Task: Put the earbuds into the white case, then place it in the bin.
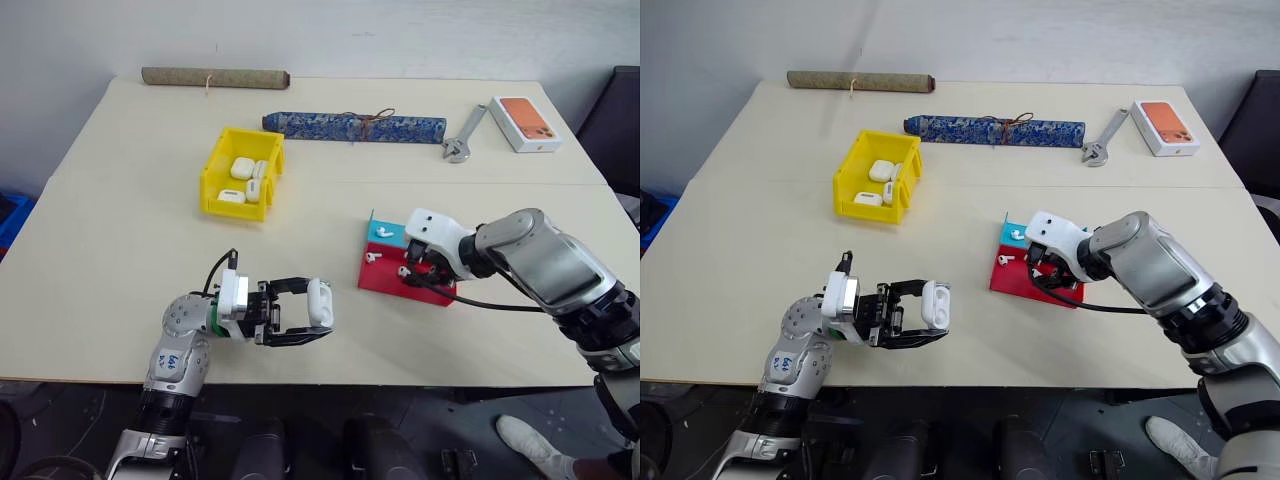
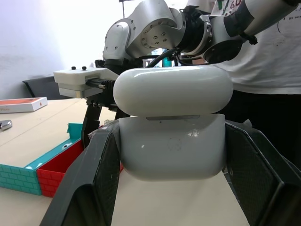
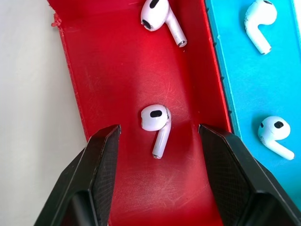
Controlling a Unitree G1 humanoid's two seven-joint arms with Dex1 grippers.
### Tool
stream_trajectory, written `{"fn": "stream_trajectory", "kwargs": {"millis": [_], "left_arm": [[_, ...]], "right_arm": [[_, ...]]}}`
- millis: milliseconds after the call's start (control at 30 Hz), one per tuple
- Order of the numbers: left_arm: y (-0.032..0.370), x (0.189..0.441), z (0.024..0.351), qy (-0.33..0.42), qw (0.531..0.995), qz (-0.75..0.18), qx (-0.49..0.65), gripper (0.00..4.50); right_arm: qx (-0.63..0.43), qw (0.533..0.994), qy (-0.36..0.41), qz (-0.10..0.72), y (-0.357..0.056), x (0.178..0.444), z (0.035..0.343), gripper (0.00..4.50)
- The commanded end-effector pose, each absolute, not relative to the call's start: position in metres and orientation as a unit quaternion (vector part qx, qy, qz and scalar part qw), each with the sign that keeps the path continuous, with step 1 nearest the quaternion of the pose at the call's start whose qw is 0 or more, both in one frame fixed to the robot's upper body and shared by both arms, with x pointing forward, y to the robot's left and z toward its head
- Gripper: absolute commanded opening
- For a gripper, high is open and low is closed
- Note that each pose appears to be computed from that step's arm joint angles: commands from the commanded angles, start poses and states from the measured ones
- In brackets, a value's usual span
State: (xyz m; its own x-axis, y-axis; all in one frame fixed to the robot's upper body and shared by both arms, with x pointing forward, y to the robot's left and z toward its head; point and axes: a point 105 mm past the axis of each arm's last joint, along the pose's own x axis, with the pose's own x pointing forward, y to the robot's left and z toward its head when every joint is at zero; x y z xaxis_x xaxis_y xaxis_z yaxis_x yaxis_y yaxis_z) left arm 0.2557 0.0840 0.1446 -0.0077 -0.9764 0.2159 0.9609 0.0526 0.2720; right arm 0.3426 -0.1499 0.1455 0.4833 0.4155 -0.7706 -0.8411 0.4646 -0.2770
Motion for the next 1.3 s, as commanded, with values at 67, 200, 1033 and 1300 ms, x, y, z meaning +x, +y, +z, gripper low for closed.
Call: {"fn": "stream_trajectory", "kwargs": {"millis": [67, 200, 1033, 1300], "left_arm": [[0.083, 0.253, 0.147, -0.184, 0.700, -0.689, 0.027, 2.81], [0.083, 0.253, 0.146, -0.182, 0.700, -0.690, 0.026, 2.81], [0.085, 0.254, 0.146, -0.183, 0.702, -0.688, 0.031, 2.81], [0.086, 0.254, 0.145, -0.179, 0.702, -0.689, 0.031, 2.81]], "right_arm": [[-0.340, 0.797, 0.311, 0.391, -0.151, 0.344, 0.148, 2.12], [-0.338, 0.794, 0.320, 0.390, -0.152, 0.342, 0.143, 1.87], [-0.323, 0.798, 0.332, 0.385, -0.154, 0.341, 0.131, 1.87], [-0.322, 0.795, 0.335, 0.391, -0.154, 0.340, 0.129, 1.87]]}}
